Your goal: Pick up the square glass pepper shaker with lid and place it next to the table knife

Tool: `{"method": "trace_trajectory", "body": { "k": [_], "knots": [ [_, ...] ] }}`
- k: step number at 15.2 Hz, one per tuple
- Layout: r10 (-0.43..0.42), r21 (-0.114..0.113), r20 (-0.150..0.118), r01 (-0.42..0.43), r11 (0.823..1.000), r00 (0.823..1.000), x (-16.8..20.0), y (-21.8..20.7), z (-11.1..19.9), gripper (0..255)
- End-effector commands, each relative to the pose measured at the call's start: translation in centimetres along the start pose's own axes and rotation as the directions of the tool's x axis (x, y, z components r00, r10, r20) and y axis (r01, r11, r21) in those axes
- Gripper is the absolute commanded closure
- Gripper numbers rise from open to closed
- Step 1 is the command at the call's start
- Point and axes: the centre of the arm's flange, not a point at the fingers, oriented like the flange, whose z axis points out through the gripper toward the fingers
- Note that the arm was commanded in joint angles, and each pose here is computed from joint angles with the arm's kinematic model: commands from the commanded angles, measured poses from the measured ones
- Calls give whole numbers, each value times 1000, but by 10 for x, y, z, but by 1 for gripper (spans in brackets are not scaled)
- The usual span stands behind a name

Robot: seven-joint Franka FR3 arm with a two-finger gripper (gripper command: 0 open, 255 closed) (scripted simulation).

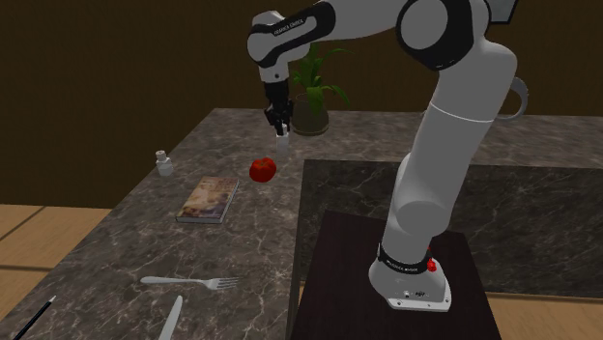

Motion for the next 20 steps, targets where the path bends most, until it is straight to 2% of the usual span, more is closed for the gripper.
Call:
{"method": "trace_trajectory", "body": {
  "k": [1,8,20],
  "knots": [
    [0,0,0,0,1000,1000,-2,-1,-11,255],
    [0,0,0,0,1000,1000,-7,-1,-43,255],
    [0,0,0,0,1000,1000,-55,-152,-36,255]
  ]
}}
